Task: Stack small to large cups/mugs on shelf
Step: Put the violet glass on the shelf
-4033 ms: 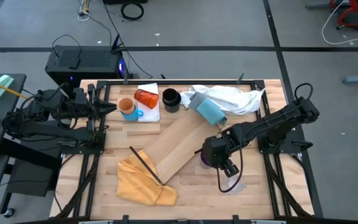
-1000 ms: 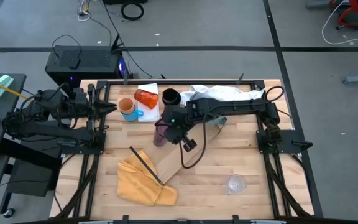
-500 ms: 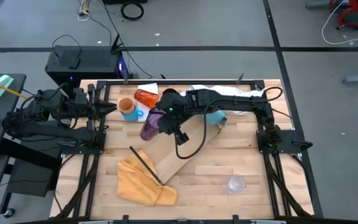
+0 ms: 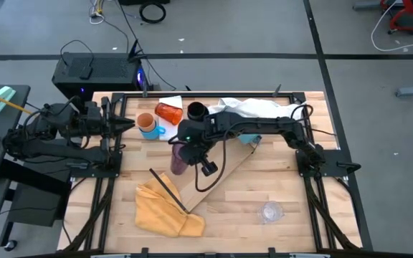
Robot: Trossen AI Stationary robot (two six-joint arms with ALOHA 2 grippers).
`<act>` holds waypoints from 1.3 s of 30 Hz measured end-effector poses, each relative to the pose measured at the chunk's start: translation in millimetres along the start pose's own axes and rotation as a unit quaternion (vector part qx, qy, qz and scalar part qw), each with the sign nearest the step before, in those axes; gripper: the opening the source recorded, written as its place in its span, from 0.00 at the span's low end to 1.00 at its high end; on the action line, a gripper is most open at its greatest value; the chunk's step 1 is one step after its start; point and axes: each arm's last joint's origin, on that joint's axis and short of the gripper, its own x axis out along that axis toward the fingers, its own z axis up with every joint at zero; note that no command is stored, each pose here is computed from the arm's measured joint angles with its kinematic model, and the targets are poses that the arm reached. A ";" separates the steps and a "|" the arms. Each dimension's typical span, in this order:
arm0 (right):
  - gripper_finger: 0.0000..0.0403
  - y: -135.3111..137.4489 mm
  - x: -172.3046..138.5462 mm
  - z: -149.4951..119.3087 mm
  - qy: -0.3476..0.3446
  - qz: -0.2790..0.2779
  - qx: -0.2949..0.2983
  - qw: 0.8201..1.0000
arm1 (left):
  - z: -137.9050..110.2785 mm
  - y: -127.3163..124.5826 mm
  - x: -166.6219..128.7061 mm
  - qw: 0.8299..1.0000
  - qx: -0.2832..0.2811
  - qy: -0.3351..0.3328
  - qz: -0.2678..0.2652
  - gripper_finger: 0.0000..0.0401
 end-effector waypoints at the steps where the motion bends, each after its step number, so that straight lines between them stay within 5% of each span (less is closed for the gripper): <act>1: 0.01 -0.1 2.4 -1.0 0.005 0.003 0.002 1.000 | -0.4 0.0 -0.1 1.000 0.000 0.002 0.000 0.15; 16: 0.01 9.1 29.8 0.0 0.025 0.030 -0.013 0.999 | -2.2 0.1 0.0 1.000 0.001 0.011 0.000 0.15; 39: 0.04 11.6 31.6 1.1 0.031 0.022 -0.026 0.999 | -2.2 0.1 0.0 1.000 0.002 0.011 0.000 0.15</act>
